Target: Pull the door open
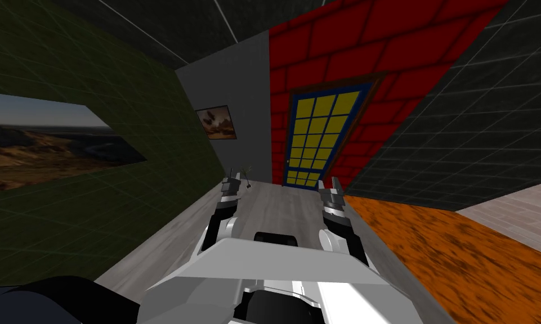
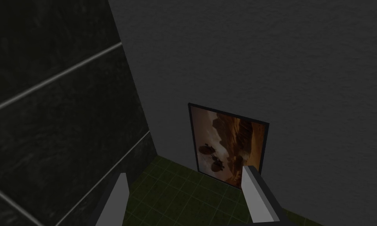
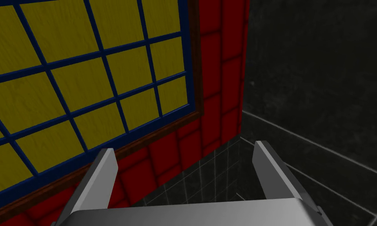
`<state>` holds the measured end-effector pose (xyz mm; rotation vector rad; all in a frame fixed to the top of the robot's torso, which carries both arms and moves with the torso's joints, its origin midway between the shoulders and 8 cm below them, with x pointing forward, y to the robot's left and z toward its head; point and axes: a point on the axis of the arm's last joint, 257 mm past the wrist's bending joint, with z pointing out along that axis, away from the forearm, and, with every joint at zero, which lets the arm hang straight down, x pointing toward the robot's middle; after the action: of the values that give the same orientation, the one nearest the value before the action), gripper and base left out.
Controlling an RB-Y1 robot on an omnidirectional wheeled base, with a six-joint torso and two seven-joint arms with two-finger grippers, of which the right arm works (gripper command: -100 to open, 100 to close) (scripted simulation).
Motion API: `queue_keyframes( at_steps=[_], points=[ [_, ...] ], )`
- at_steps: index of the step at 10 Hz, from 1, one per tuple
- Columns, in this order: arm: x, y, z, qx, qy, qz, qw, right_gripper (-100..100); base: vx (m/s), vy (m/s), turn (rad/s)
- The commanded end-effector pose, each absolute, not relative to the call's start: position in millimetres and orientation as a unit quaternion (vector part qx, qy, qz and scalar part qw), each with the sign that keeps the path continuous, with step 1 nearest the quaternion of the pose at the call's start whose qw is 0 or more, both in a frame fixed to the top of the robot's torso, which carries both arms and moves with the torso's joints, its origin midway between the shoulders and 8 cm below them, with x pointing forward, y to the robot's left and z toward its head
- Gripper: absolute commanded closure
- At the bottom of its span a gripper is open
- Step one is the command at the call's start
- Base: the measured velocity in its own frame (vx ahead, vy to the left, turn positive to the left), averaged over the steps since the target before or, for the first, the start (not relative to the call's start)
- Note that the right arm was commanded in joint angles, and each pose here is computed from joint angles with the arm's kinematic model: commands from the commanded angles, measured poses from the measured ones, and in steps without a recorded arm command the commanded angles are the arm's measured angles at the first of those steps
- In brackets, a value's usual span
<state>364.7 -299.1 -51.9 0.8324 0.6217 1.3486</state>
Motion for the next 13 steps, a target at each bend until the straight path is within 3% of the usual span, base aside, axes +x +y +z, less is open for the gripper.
queue_keyframes(
  at_steps=[1,13],
  points=[
    [367.2,-300.7,-61.8,0.380,0.269,0.608,0.643,-100,0.129,-0.005,0.066],
    [392.1,-319.6,-132.2,0.466,0.216,0.670,0.536,-100,0.098,-0.014,0.074]
  ],
)
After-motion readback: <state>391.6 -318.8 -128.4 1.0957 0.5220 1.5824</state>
